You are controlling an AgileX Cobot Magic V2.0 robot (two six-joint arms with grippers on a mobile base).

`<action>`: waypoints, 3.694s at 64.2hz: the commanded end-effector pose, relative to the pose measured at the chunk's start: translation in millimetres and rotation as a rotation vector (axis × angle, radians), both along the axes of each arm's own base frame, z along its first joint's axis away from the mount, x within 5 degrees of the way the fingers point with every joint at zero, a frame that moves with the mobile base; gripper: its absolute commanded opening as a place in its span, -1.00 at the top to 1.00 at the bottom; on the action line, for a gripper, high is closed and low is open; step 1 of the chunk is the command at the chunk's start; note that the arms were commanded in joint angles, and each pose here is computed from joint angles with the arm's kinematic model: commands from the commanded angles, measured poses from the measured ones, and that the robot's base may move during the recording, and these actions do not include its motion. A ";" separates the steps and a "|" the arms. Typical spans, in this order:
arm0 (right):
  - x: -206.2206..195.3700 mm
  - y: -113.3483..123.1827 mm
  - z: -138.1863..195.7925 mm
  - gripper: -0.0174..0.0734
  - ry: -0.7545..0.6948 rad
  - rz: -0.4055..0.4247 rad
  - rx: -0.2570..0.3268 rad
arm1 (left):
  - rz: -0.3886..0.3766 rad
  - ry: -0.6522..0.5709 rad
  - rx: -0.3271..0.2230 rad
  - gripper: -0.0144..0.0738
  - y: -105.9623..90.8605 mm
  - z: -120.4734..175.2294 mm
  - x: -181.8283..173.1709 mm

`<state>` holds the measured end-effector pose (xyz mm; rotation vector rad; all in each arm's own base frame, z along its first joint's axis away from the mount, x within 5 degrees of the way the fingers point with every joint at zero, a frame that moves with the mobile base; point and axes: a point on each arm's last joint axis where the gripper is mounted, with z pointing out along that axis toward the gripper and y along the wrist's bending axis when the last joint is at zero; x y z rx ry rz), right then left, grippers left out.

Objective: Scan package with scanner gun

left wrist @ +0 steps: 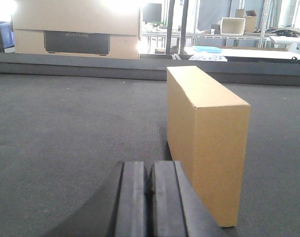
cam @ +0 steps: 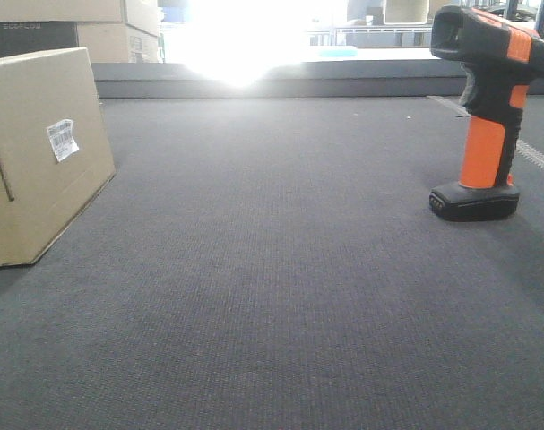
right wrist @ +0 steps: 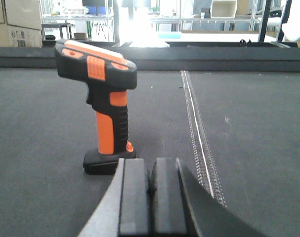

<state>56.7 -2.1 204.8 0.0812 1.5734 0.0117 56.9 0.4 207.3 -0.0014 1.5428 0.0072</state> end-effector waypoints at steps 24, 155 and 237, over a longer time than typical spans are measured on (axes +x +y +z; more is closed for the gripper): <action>-9.0 -1.6 48.2 0.95 -0.269 -0.025 -0.020 | -0.008 -0.258 0.002 0.92 -0.8 35.0 -6.4; 41.1 10.7 121.6 -0.64 0.087 0.134 0.023 | -0.086 1.216 0.026 -0.69 -37.1 130.4 319.9; 44.0 19.3 86.9 -0.64 0.152 0.214 0.019 | -0.502 0.990 -0.412 0.93 -47.6 202.3 272.3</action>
